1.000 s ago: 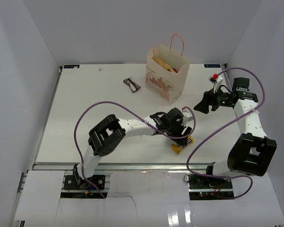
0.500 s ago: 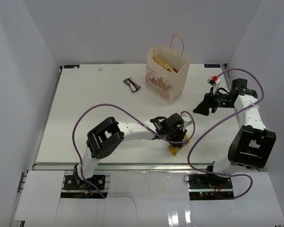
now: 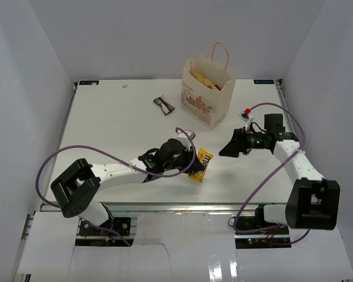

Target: Place the snacks into the paper bag

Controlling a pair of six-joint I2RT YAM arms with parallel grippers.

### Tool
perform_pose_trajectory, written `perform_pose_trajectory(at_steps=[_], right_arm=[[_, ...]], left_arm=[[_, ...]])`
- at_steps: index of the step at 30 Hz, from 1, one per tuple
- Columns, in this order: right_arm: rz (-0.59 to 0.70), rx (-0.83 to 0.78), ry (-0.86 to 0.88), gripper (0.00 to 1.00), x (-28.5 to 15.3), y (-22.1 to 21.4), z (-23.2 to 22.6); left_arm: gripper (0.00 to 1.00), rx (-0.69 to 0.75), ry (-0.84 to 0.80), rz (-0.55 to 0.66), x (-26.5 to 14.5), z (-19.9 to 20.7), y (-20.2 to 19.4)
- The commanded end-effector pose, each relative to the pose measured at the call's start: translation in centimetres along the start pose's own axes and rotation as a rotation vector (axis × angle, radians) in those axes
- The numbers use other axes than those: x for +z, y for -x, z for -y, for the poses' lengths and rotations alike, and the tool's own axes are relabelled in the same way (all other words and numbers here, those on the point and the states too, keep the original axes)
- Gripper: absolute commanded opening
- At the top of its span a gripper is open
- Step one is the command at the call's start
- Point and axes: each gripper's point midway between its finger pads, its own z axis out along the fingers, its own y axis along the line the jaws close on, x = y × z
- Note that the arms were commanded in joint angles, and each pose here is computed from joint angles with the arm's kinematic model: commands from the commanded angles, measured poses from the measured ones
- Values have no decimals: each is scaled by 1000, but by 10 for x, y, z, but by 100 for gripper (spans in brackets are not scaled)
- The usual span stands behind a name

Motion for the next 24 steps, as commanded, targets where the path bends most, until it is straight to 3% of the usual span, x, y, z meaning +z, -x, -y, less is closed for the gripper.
perform_pose_trajectory(at_steps=[1, 9, 15, 18, 24], right_arm=[[174, -25, 6, 98, 15, 52, -32], [81, 90, 142, 100, 67, 41, -74], [61, 126, 156, 87, 76, 37, -78], [51, 138, 143, 75, 76, 32, -74], [34, 181, 188, 33, 77, 24, -79]], left_arm=[[20, -68, -123, 171, -14, 32, 47], [20, -71, -153, 252, -21, 42, 76], [20, -85, -153, 284, -29, 42, 82], [21, -89, -151, 320, -38, 42, 87], [22, -91, -151, 357, -48, 39, 91]])
